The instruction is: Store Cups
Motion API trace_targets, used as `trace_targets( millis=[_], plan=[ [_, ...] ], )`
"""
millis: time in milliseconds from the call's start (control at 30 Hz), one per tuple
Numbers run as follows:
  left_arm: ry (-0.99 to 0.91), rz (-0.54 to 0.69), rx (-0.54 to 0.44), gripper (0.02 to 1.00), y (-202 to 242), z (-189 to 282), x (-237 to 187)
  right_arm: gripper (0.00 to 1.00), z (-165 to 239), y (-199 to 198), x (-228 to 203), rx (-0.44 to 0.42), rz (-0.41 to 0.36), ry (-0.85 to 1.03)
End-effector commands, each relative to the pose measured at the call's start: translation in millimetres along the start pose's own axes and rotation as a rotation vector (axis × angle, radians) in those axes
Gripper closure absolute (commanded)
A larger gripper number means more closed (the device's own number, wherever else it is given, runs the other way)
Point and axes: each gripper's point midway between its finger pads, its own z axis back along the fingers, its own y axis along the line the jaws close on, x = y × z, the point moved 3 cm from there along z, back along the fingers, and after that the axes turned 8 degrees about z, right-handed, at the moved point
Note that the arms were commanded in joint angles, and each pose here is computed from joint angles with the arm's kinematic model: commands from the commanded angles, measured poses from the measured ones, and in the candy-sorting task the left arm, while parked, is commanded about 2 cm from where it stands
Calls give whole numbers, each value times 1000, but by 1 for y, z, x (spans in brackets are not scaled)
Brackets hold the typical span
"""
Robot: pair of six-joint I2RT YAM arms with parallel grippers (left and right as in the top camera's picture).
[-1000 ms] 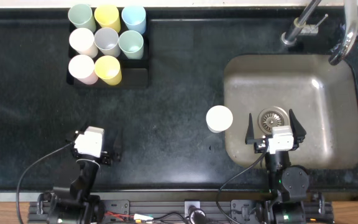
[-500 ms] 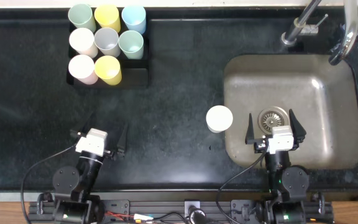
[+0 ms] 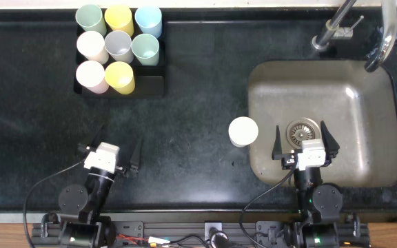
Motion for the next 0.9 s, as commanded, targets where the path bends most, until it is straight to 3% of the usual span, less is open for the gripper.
trace_targets(
  millis=[33, 500, 533, 733, 833, 900],
  plan=[
    [-5, -12, -13, 18, -1, 0, 0, 3, 0, 3, -2, 11, 3, -4],
    [-5, -12, -12, 18, -1, 0, 0, 3, 0, 4, -2, 16, -2, -5],
    [-5, -12, -12, 18, -1, 0, 0, 5, 1, 13, 6, 86, -31, -45],
    [-5, -12, -12, 18, -1, 0, 0, 3, 27, -7, 103, 134, -29, -232],
    [-5, -12, -12, 18, -1, 0, 0, 3, 41, -24, 151, 160, -35, -162],
    [-5, -12, -13, 18, -1, 0, 0, 3, 39, -33, 175, 221, -49, 23]
  ],
)
